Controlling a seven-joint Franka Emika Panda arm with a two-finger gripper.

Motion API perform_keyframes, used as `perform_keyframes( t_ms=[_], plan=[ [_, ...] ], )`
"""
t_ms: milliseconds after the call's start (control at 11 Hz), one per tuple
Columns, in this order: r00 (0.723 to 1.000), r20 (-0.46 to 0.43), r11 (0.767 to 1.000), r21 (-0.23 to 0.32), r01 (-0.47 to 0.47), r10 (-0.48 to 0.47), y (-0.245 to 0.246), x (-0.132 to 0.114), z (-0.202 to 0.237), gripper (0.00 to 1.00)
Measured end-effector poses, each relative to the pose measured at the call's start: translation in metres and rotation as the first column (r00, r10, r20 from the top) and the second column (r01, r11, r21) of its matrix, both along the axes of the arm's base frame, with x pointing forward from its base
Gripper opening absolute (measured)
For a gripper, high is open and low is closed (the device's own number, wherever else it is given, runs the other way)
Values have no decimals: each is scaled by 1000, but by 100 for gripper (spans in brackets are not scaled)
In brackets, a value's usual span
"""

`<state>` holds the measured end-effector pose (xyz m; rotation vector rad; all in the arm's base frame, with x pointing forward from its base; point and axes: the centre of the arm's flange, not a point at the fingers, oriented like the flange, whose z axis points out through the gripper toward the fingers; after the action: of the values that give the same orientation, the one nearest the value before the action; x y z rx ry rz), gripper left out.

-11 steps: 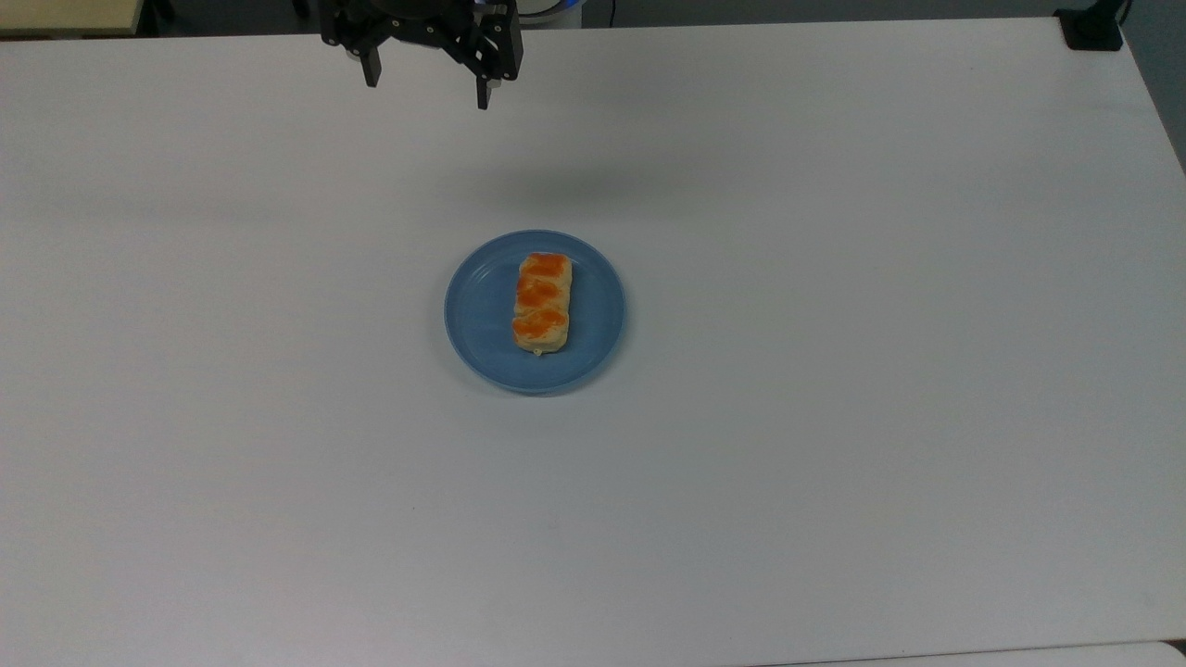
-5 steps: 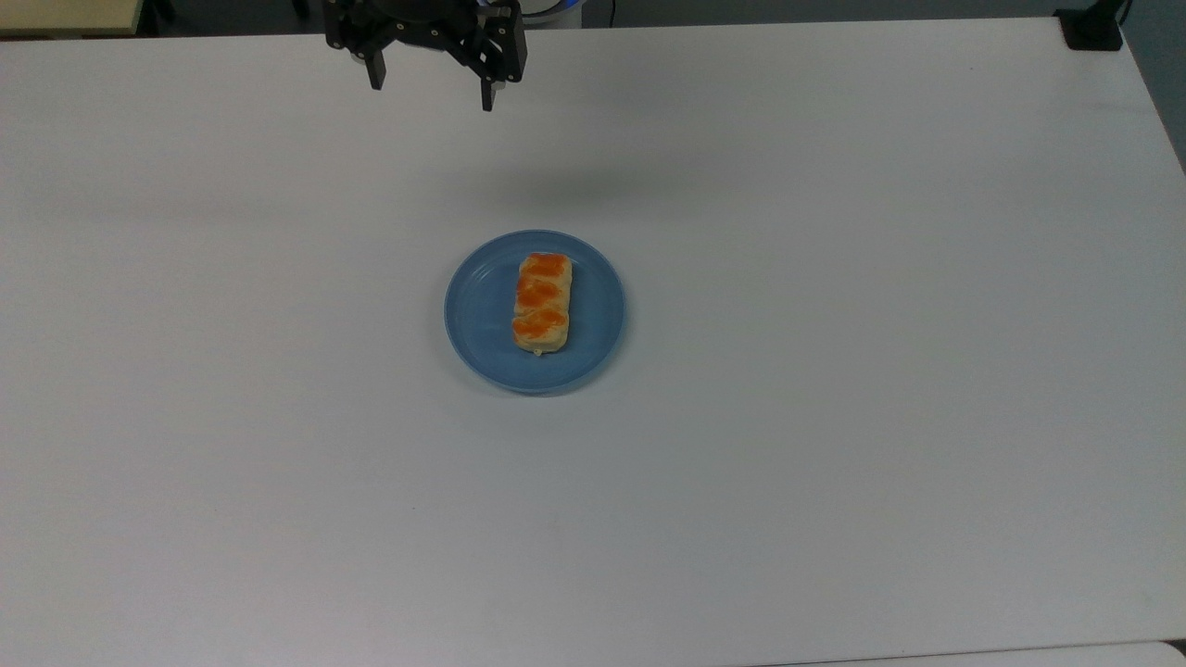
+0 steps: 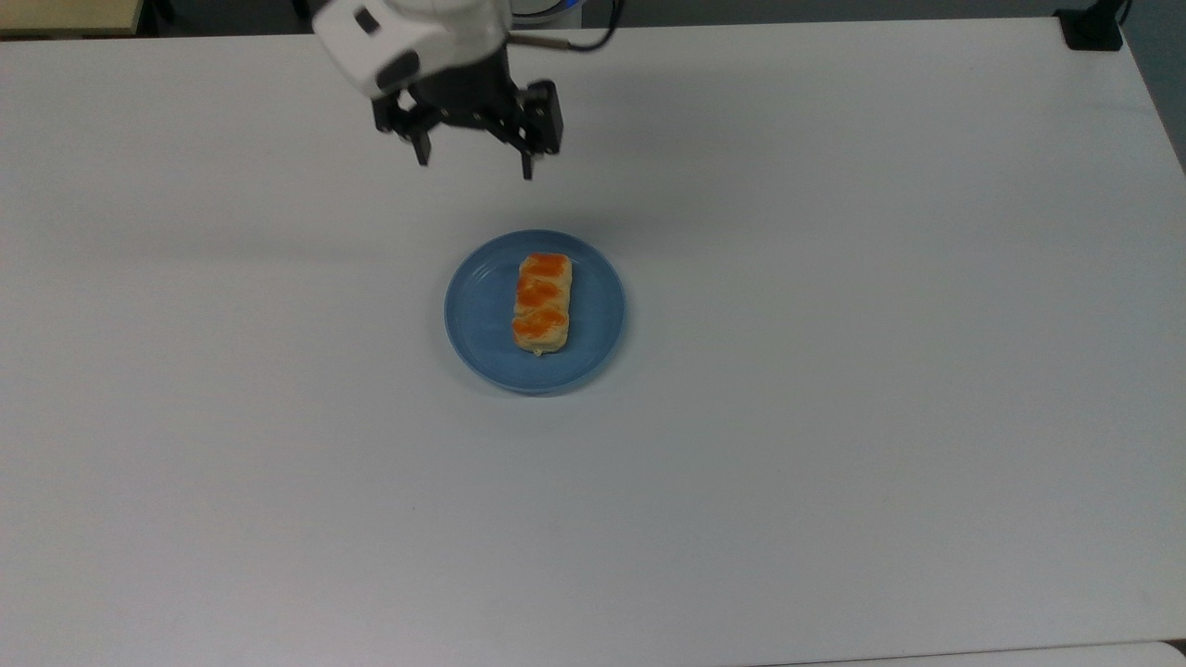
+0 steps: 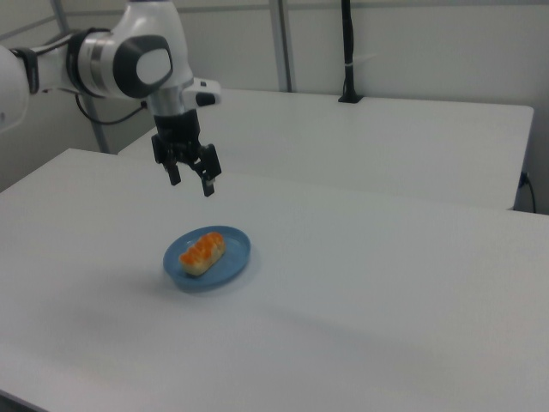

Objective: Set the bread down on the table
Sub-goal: 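Lower the open gripper onto the bread and close it, then lift the bread off the plate and lower it onto the table beside it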

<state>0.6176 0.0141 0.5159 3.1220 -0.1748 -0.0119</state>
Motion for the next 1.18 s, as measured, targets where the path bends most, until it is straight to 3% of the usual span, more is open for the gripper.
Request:
perform_keyframes(
  t_ms=[546, 820, 1093, 1184],
  plan=[
    [989, -112, 995, -16, -96, 93, 66, 27, -165, 96],
    [992, -94, 995, -37, -92, 88, 60, 36, -204, 81],
    [994, -68, 995, -36, -89, 86, 58, 37, -186, 33],
    [993, -73, 995, -35, -92, 89, 60, 33, -166, 25]
  ],
)
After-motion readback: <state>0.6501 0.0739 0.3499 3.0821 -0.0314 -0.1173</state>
